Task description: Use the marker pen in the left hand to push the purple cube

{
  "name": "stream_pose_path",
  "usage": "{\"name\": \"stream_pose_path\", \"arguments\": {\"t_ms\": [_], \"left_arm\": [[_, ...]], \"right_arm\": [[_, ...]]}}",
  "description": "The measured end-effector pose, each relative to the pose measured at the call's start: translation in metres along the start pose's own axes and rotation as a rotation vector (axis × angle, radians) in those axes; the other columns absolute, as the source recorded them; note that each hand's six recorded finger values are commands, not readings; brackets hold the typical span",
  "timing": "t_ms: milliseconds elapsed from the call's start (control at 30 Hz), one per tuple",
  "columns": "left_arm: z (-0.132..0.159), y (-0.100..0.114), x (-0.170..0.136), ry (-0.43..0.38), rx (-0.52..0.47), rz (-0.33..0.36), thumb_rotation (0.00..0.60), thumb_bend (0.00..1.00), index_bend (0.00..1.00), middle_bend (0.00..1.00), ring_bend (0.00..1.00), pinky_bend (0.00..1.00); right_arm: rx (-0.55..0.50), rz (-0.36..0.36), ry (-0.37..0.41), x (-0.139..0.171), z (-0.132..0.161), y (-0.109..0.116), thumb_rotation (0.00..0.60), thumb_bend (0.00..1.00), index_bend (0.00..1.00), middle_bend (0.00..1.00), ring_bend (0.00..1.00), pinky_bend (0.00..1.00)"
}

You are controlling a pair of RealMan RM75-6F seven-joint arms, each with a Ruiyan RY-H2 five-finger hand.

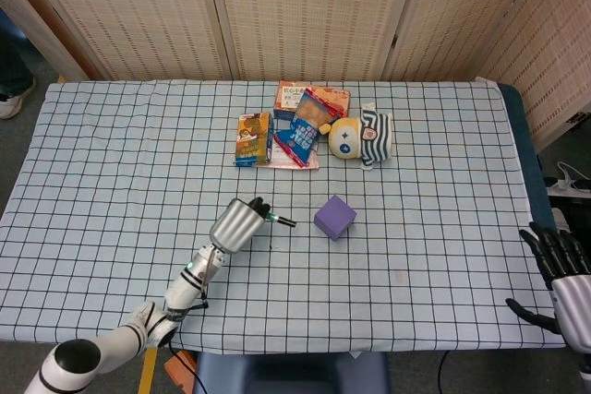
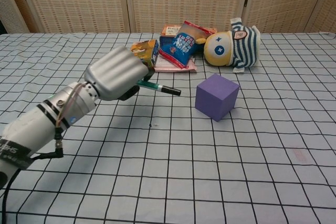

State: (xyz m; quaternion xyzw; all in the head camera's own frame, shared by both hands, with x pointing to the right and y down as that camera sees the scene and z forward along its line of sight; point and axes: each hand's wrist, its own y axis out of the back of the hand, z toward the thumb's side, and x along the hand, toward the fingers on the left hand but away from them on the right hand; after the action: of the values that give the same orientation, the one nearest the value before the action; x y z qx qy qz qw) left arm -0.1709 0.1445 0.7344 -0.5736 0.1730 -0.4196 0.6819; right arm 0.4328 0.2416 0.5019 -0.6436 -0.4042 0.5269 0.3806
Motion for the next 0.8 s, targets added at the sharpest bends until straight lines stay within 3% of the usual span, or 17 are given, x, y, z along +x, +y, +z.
{"name": "stream_pose_path", "arguments": {"t_ms": [300, 500, 800], "left_arm": [[-0.104, -0.026, -0.116, 0.180, 0.045, -0.114, 0.600, 0.66, 0.80, 0.87, 0.92, 1.00], [-0.125, -0.050, -0.140, 0.234, 0.028, -0.207, 0.600, 0.65, 0.75, 0.80, 0.92, 1.00], [-0.129, -0.082, -0.155, 0.267, 0.008, -0.308, 0.600, 0.57, 0.42, 0.61, 0.90, 1.00]], "right_arm": [[0.005, 0.015, 0.037, 0.000, 0.011, -0.006, 0.600, 0.02, 0.00, 0.00, 0.00, 0.00], [0.003, 0.025, 0.060, -0.001, 0.020, -0.012, 0.600, 0.02, 0.00, 0.00, 0.00, 0.00], [0.005, 0.026, 0.057, -0.004, 0.020, -0.014, 0.600, 0.02, 0.00, 0.00, 0.00, 0.00]]}}
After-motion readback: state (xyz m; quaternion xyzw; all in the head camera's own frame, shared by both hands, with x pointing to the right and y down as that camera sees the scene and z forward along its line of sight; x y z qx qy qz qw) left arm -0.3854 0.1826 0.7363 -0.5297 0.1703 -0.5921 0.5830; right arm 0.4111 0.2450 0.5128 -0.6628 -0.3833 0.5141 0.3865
